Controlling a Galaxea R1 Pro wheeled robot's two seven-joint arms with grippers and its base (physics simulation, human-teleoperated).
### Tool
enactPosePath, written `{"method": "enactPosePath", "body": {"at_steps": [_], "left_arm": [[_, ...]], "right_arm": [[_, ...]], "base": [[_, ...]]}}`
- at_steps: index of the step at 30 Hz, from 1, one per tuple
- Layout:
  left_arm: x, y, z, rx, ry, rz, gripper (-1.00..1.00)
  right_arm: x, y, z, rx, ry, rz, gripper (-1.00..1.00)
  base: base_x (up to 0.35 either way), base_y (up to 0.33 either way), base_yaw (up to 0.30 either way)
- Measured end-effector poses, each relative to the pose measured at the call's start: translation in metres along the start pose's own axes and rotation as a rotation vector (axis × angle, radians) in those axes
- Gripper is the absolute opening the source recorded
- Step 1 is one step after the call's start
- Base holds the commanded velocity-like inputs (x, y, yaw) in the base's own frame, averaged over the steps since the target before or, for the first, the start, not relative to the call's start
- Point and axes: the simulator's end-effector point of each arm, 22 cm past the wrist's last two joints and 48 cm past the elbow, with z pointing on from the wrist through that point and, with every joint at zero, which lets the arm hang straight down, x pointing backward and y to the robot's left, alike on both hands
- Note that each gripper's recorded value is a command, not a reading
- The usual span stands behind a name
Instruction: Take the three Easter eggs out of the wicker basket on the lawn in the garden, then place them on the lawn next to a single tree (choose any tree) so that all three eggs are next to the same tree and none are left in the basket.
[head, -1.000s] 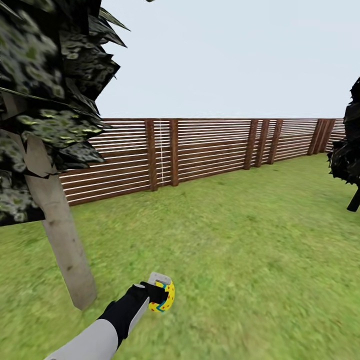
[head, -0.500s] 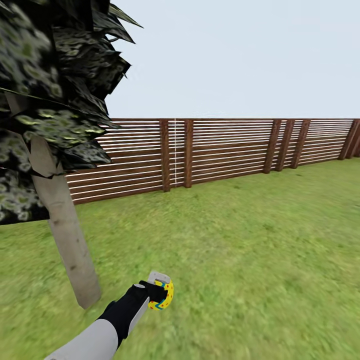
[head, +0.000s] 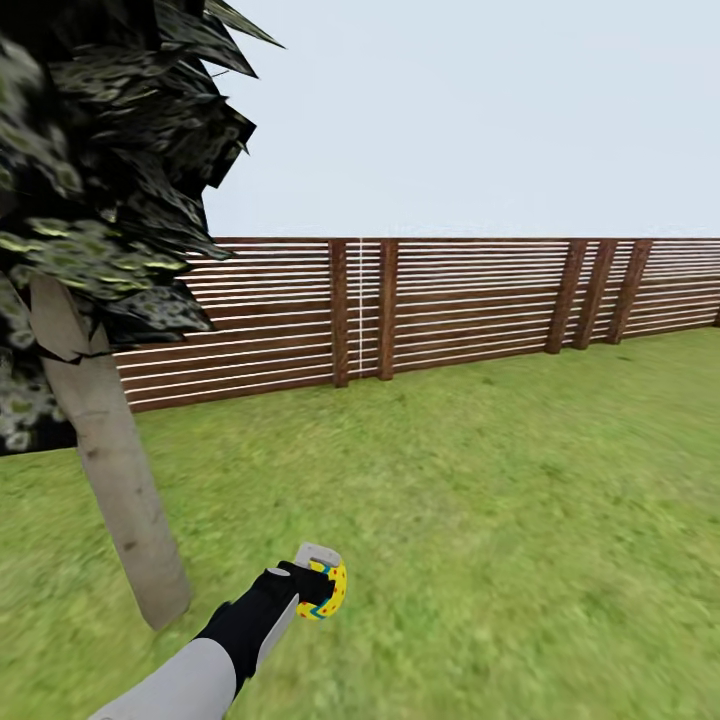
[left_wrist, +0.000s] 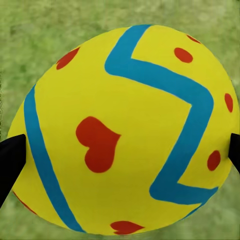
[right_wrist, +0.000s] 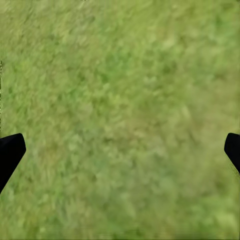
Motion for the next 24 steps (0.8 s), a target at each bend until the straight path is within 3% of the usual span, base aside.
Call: {"method": "enactPosePath", "body": {"at_steps": [24], "left_arm": [[-0.011, 0.001, -0.006, -0.005, -0.03, 0.004, -1.0]], "right_arm": [[-0.005, 0.005, -0.001, -0.012, -0.012, -0.004, 1.0]], "base": [[0.228, -0.246, 0.261]]}}
